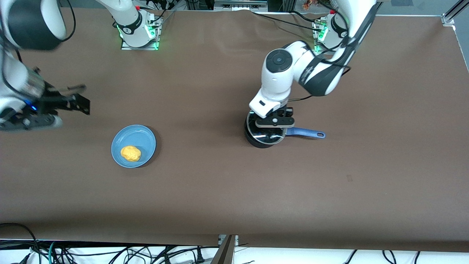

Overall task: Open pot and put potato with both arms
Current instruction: 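Lift the lid aside with the left gripper while the right gripper reaches the potato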

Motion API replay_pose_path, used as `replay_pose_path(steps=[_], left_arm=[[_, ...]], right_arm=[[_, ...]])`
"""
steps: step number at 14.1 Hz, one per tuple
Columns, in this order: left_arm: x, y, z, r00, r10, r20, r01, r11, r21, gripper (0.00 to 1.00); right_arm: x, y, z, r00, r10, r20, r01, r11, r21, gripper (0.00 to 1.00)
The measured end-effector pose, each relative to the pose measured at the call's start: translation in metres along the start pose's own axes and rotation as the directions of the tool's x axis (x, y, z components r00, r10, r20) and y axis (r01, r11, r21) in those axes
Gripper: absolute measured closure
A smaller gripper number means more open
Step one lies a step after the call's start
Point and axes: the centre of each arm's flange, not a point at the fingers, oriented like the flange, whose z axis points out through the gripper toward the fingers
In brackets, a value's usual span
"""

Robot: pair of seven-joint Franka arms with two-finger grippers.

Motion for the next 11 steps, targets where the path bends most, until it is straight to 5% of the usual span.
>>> replay_pose_path(steps=[6, 11], left_arm=[[0.074, -0.224, -0.031, 0.973, 0.226, 0.038, -0.226, 0.974, 0.005, 0.4], [0.076, -0.416, 0.009, 0.944, 0.313, 0.1, -0.311, 0.95, -0.036, 0.4]], right_arm=[[0.056, -0.016, 0.16, 0.977, -0.194, 0.084, 0.196, 0.981, -0.009, 0.0], [0.079, -0.052, 0.242, 0.935, -0.345, 0.079, 0.347, 0.937, -0.021, 0.0]])
